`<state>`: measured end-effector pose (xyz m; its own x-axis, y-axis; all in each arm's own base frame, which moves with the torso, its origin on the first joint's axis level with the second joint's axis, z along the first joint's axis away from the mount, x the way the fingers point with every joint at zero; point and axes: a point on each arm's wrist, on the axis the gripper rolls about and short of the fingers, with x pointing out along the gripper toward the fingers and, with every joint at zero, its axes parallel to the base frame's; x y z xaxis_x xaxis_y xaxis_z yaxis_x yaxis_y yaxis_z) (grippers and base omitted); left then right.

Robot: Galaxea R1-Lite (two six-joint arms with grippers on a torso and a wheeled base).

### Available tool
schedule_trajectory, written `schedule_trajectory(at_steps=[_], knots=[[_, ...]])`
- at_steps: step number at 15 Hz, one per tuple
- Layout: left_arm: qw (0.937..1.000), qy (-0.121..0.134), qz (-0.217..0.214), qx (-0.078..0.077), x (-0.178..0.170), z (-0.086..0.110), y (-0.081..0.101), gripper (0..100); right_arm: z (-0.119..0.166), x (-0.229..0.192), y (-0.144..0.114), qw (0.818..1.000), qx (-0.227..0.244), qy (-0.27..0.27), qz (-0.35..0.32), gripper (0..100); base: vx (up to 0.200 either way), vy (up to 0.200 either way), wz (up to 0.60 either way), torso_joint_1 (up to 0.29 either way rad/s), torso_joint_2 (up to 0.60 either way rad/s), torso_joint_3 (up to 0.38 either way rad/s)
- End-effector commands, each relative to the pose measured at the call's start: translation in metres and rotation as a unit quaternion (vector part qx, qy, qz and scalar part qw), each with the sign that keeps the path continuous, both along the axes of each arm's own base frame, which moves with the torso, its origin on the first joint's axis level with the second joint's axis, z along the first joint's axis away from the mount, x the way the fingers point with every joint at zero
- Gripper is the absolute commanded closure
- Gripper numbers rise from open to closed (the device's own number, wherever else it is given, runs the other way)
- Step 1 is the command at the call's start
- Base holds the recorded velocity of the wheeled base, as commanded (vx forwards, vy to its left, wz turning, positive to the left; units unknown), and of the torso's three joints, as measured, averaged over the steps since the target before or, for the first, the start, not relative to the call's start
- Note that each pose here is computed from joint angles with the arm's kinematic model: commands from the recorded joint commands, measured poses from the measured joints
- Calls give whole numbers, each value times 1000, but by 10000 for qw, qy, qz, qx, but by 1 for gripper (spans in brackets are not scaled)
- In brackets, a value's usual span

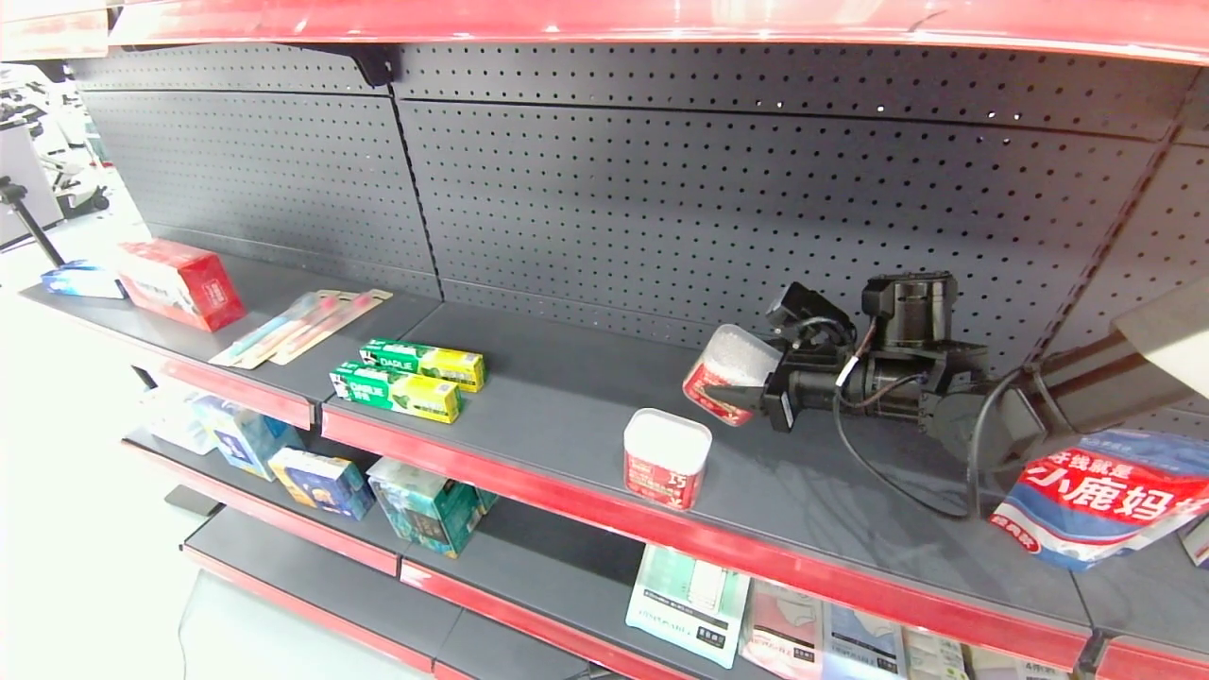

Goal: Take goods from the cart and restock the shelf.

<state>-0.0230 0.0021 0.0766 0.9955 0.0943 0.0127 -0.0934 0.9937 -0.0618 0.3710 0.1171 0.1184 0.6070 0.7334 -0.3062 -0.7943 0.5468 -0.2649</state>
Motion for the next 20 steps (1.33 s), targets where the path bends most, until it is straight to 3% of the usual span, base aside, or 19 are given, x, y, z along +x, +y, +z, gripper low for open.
schedule_trajectory(at_steps=[1,20], knots=[[10000,2,-5,-4,0,0,0,0,-6,5,-3,9999,49,76,111,100,0,0,0,0,0,0],[10000,2,-5,-4,0,0,0,0,-39,25,-17,9978,221,456,432,100,0,0,0,0,0,0]])
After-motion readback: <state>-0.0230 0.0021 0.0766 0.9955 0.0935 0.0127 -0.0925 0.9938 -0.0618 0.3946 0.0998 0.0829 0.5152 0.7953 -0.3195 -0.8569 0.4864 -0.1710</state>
